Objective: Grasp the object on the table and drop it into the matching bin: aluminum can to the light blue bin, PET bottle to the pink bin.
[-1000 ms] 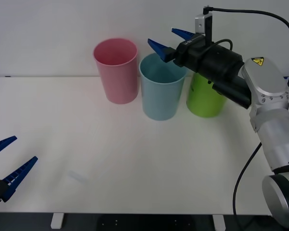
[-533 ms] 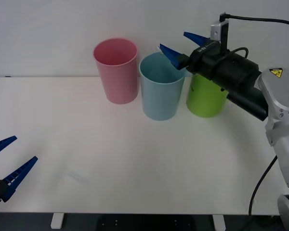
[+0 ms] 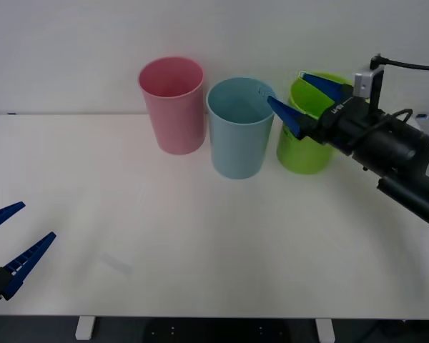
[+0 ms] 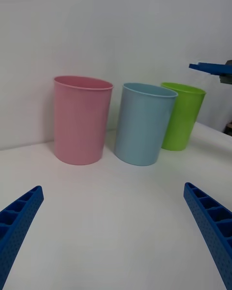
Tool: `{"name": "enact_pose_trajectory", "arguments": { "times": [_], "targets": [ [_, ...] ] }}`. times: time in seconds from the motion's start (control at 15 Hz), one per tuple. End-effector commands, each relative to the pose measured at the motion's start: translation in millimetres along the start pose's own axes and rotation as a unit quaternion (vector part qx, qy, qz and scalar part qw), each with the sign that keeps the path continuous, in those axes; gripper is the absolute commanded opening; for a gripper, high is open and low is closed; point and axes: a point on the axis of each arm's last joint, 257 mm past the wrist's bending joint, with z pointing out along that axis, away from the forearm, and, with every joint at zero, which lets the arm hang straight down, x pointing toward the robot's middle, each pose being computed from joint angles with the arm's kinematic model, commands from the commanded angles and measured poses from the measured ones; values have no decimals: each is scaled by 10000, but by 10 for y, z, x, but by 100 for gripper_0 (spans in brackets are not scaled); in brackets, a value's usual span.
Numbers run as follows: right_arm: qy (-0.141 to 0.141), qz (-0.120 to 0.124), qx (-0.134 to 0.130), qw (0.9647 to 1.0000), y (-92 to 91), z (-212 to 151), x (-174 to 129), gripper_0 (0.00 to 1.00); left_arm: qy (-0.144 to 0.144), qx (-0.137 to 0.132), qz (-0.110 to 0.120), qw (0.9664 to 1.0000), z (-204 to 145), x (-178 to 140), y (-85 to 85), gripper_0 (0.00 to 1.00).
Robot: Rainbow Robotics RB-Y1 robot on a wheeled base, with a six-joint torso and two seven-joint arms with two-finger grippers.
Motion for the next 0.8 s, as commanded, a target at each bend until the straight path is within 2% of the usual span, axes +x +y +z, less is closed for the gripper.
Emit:
{"name": "enact_pose_trajectory", "arguments": {
  "times": [0.07,0.33,0.53,0.8],
  "targets": [
    [57,-3,100,9999,76,-372,67,100,0,0,0,10000,0,0,0,100],
    [210,-93,359,9991,127,-854,224,100,0,0,0,10000,0,0,0,100],
    [432,-536,587,9959,81,-1185,417,100,0,0,0,10000,0,0,0,100],
    [784,-1020,845,9881,31,-1679,637,100,0,0,0,10000,0,0,0,100]
  ]
}}
